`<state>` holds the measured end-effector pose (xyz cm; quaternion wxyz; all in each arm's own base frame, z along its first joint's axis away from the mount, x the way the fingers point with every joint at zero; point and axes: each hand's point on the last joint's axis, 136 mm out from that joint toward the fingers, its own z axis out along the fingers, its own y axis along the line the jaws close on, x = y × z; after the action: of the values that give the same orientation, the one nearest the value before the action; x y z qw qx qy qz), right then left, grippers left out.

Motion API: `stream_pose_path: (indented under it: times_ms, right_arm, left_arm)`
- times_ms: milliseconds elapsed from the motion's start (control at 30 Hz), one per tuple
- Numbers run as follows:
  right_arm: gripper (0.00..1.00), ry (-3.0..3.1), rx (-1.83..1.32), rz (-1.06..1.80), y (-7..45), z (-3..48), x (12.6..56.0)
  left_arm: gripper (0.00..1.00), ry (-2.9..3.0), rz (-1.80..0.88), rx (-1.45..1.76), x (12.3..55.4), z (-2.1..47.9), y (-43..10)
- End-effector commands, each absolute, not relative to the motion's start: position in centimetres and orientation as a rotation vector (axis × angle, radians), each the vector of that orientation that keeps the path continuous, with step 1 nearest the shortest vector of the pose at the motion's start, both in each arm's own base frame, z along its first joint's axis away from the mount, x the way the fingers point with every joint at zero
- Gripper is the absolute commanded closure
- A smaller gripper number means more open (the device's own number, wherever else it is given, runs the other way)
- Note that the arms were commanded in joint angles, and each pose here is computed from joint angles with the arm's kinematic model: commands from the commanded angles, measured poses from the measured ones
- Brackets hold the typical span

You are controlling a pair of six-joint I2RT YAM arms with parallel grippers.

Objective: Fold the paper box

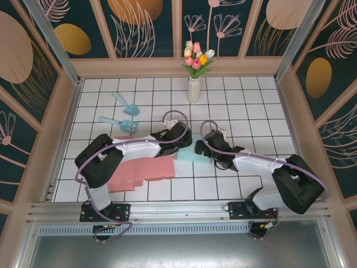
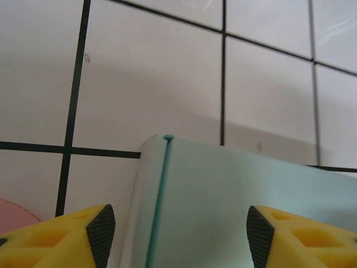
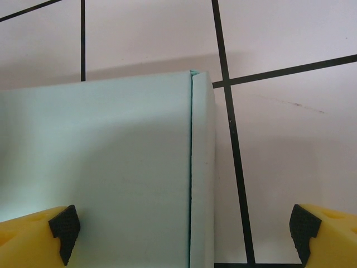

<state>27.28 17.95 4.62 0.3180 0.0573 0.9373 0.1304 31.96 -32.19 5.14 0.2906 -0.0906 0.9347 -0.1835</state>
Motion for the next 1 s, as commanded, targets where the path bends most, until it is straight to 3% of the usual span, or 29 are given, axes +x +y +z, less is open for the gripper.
stream_pose_path:
  times_ms: [0,433,467,567,600,967]
  right_arm:
    - [0.01,2.486,0.119,0.334,17.7,3.7,26.7]
    - [0.01,2.294,0.253,0.510,16.6,10.5,27.8]
    - [0.03,2.288,0.246,0.528,16.7,10.7,27.8]
    - [0.28,2.283,0.235,0.556,17.0,10.6,27.8]
    - [0.32,2.281,0.243,0.558,17.0,10.4,27.8]
    - [0.44,2.323,0.296,0.509,16.0,6.2,28.4]
  left_arm:
    - [0.35,2.480,-0.441,-0.196,32.3,4.8,-32.1]
    - [0.38,2.450,-0.366,-0.113,32.6,3.4,-31.3]
    - [0.38,2.442,-0.373,-0.093,32.8,3.6,-31.6]
    - [0.38,2.418,-0.413,-0.017,33.1,4.3,-32.7]
    - [0.38,2.410,-0.423,0.011,33.2,4.5,-33.1]
    - [0.38,2.385,-0.447,0.128,34.1,5.1,-35.1]
